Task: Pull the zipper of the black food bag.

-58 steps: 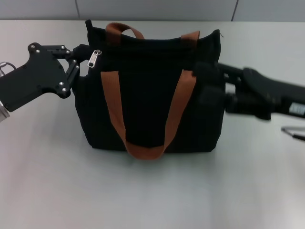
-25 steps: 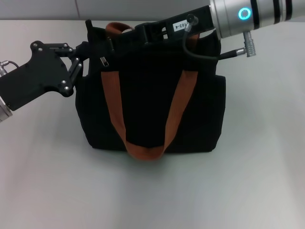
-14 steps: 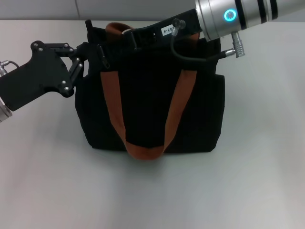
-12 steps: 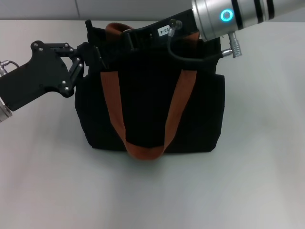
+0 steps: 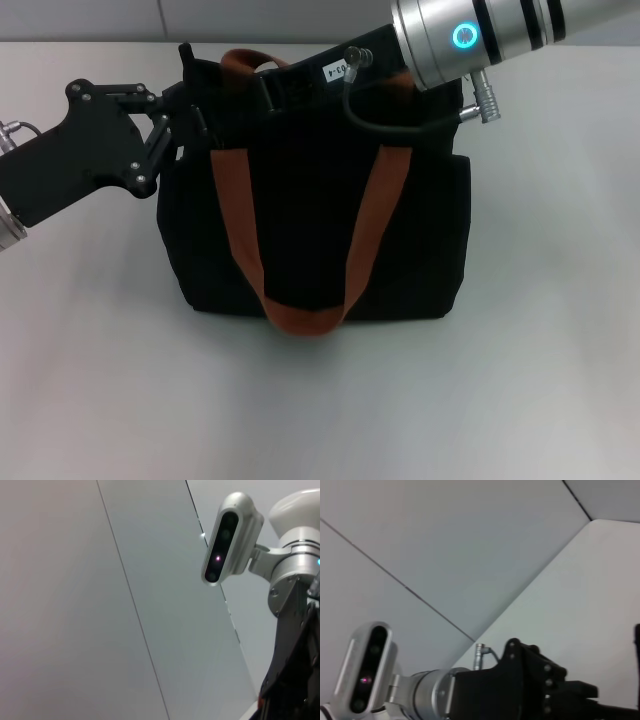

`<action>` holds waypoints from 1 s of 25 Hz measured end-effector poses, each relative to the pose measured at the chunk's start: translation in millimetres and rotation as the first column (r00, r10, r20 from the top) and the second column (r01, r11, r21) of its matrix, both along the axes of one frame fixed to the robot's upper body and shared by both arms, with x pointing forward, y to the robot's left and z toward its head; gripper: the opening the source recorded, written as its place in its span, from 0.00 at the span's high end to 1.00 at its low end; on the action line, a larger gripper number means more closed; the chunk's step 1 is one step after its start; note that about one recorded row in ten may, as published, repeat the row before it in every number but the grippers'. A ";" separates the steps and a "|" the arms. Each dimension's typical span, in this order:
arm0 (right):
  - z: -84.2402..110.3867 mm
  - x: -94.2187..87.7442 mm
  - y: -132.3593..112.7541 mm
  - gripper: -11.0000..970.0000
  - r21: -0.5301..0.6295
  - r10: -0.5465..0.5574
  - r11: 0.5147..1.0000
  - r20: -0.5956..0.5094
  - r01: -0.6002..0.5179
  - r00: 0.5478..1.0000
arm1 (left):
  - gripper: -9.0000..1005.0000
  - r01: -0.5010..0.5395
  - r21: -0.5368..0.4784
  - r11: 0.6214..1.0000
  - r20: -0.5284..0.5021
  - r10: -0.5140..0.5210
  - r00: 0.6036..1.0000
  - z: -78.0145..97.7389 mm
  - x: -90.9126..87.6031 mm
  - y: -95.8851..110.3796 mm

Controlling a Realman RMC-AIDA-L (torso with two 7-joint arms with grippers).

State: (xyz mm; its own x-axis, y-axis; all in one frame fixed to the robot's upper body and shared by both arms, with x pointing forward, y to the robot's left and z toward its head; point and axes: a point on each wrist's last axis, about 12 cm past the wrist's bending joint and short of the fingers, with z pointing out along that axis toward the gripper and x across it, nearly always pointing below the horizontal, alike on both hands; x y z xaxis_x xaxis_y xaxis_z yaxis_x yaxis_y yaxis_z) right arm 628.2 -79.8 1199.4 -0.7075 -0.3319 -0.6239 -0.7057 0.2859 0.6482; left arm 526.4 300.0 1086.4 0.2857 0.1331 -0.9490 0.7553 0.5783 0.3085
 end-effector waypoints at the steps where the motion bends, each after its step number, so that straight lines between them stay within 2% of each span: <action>1: -0.6 0.3 -0.7 0.14 -0.003 -0.003 1.000 0.001 0.003 1.000 | 0.96 0.003 -0.001 1.000 0.001 -0.003 1.000 0.2 -0.2 -0.2; 13: 3.1 3.9 -5.4 0.14 -0.010 -0.017 1.000 0.027 0.017 1.000 | 0.96 0.022 -0.015 1.000 0.013 -0.022 1.000 2.5 -2.4 -0.7; 25: 1.8 -0.6 0.6 0.14 -0.017 0.015 1.000 0.033 -0.015 0.999 | 0.96 0.022 -0.029 0.999 0.013 -0.021 1.000 3.8 -1.4 -1.6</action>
State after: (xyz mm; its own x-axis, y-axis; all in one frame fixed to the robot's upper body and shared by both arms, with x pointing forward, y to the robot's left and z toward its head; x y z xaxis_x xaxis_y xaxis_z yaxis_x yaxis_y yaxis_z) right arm 627.6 -79.2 1201.2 -0.6812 -0.3528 -0.6414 -0.7312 0.2855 0.6195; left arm 525.0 298.4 1090.2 0.3007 0.0994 -0.9485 0.7637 0.5707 0.3019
